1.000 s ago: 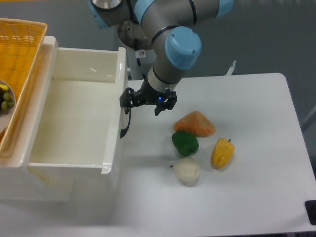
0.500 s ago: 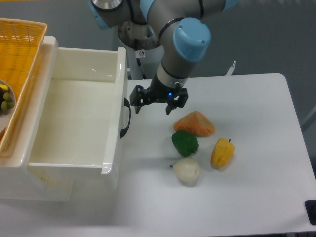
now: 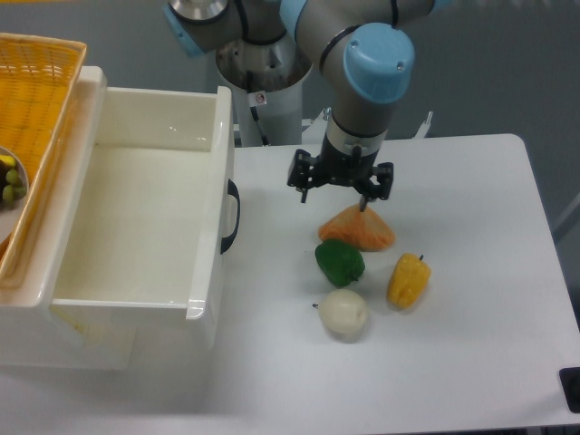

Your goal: Slide the top white drawer open

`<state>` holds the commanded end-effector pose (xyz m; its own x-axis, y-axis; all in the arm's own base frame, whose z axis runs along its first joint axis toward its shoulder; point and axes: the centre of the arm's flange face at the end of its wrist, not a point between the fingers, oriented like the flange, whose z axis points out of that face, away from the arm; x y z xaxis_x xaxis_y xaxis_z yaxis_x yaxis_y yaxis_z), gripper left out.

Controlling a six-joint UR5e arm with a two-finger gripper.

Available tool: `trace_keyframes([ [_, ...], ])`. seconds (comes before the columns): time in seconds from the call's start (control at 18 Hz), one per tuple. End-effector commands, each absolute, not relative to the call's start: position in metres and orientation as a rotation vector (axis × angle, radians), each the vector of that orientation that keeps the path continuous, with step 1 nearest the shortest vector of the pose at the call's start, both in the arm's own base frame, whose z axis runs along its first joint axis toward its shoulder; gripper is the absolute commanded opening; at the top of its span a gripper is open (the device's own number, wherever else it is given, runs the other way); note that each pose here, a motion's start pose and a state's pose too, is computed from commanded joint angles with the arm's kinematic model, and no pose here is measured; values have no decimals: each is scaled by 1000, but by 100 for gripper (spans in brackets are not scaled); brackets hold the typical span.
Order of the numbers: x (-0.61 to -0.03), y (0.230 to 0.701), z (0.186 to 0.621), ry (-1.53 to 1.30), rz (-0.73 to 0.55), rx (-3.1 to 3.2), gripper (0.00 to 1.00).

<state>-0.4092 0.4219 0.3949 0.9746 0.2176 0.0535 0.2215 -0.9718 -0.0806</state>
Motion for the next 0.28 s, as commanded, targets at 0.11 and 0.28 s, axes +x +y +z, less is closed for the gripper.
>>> trace_keyframes([
  [0.11,-416,424,399,-303,-43,-3032,100],
  [0.28,-417,420,395,-308,-11,-3069,100],
])
